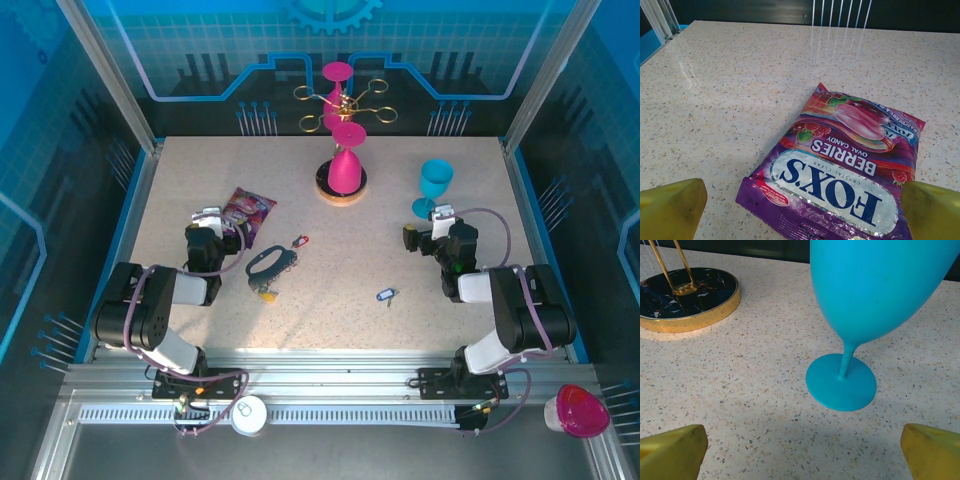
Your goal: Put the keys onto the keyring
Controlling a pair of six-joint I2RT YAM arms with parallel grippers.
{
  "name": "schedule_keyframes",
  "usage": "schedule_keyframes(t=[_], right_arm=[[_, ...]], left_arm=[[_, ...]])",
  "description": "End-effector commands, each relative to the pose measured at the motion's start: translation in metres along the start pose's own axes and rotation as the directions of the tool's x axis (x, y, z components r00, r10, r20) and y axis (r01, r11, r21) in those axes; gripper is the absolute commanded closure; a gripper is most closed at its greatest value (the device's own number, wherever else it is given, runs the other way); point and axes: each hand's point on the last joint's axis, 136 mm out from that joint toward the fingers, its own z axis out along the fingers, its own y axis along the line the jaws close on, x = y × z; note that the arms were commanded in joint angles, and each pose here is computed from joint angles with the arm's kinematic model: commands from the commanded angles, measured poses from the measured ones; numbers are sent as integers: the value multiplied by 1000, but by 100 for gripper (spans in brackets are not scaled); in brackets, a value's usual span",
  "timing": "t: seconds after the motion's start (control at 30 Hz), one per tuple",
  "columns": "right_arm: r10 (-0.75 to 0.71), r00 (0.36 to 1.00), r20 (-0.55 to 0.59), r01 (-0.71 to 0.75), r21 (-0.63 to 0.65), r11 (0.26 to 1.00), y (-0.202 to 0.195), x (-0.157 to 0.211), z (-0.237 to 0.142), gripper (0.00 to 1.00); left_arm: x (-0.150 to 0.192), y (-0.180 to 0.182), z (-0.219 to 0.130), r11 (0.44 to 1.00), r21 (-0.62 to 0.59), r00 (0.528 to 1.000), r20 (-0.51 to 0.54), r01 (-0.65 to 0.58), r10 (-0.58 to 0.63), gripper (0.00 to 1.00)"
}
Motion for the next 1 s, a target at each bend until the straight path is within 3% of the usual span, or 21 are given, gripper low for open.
schedule_keyframes(t=[0.0, 0.23, 0.4, 0.5, 0.6, 0.67, 0.83, 0.97], right_arm=[[-6, 999, 33, 8, -40, 999, 5, -13, 1, 0], [-9, 999, 33, 12, -77, 997, 13, -59, -25, 0], [271, 962, 32, -268, -80, 960, 9, -75, -38, 2], [420, 908, -1, -417, -123, 901, 17, -74, -41, 11], [478, 872, -102, -488, -245, 838, 44, -76, -44, 20], [469, 867, -167, -498, -312, 809, 67, -78, -47, 28], [326, 891, -318, -437, -397, 807, 129, -69, -56, 30], [176, 905, -387, -358, -472, 806, 180, -59, -65, 37]], left_arm=[[-16, -1, -7, 999, 24, 998, 55, 23, -24, 1], [-51, 11, -37, 997, -29, 993, 95, 69, -66, 1], [-61, 2, -49, 984, 31, 983, 50, 177, -179, 1], [-58, -8, -53, 968, 82, 971, -3, 238, -238, 1], [-52, -23, -58, 943, 143, 953, -97, 300, -288, 1], [-48, -32, -61, 921, 172, 931, -166, 351, -324, 1], [-38, -51, -68, 853, 201, 860, -298, 482, -416, 5], [-24, -65, -77, 840, 180, 821, -391, 512, -417, 7]])
